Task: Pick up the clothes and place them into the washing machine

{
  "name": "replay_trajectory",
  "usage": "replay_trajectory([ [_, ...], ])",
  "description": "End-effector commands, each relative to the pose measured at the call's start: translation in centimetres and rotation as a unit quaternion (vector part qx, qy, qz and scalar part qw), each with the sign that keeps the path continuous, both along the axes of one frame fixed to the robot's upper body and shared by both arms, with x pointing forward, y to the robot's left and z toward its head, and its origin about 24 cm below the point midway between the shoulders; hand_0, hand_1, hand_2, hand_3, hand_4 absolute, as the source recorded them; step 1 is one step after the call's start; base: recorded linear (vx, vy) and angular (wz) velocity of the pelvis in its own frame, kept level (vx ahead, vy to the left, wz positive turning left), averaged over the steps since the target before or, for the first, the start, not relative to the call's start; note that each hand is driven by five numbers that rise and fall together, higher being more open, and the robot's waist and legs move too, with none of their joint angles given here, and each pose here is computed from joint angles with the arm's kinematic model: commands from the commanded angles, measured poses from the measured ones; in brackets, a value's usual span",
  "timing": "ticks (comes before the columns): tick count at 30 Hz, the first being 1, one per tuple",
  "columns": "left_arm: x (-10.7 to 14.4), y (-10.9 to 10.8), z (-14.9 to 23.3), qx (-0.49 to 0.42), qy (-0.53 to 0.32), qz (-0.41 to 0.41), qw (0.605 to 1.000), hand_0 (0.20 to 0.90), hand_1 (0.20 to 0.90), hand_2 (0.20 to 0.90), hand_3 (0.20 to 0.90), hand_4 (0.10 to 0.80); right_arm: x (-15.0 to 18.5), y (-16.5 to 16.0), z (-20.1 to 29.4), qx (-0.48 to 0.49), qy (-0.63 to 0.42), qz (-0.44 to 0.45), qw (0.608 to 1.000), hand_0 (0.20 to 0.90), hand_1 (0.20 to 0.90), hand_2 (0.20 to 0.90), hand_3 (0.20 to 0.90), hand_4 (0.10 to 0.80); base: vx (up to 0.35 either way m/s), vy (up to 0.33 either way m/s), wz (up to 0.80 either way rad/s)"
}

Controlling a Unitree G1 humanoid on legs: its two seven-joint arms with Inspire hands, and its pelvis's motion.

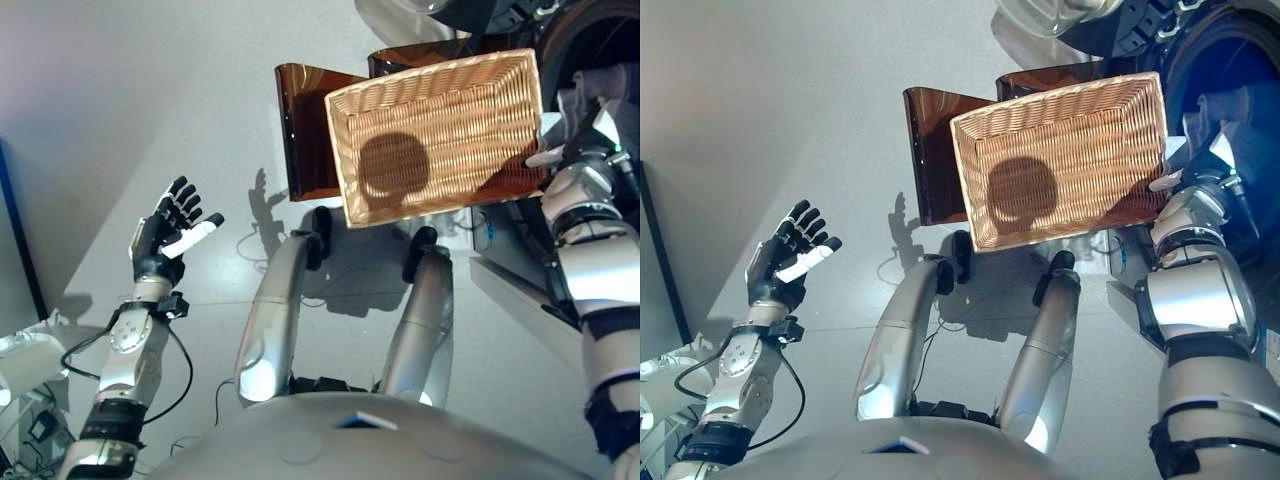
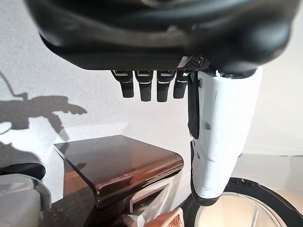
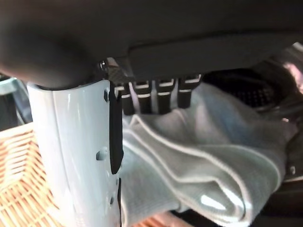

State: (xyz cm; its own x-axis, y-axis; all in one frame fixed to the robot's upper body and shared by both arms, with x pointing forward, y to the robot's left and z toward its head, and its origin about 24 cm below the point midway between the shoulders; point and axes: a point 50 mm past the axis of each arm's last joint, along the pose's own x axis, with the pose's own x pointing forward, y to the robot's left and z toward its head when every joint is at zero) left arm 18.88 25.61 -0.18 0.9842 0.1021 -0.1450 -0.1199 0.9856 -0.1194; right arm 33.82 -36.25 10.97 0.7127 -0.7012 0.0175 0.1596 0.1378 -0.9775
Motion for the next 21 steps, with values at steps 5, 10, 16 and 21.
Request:
replay_trajectory([
  [5, -0.1, 1.8, 3.8, 0.044, -0.074, 0.003, 0.996, 0.900, 0.900, 0.900, 0.900, 0.800, -1.8, -3.1, 1.9, -0.112, 0.097, -0.042, 0.988, 0.200, 0.200, 0.200, 0.200, 0.300, 0.000, 0.000, 0.00],
  [10, 0.0, 2.1, 3.9, 0.046, -0.074, 0.015, 0.996, 0.900, 0.900, 0.900, 0.900, 0.800, -0.6, -1.8, 2.2, -0.132, 0.091, -0.017, 0.987, 0.200, 0.200, 0.200, 0.200, 0.300, 0.000, 0.000, 0.00],
  [16, -0.5, 3.2, 3.6, 0.052, -0.067, 0.053, 0.995, 0.900, 0.900, 0.900, 0.900, 0.800, 1.0, 0.1, 2.8, -0.147, 0.057, 0.024, 0.987, 0.200, 0.200, 0.200, 0.200, 0.300, 0.000, 0.000, 0.00],
  [21, -0.8, 3.8, 3.0, 0.048, -0.057, 0.087, 0.993, 0.900, 0.900, 0.900, 0.900, 0.800, 1.2, 0.9, 2.5, 0.049, -0.141, 0.003, 0.989, 0.200, 0.200, 0.200, 0.200, 0.300, 0.000, -0.007, 0.00],
])
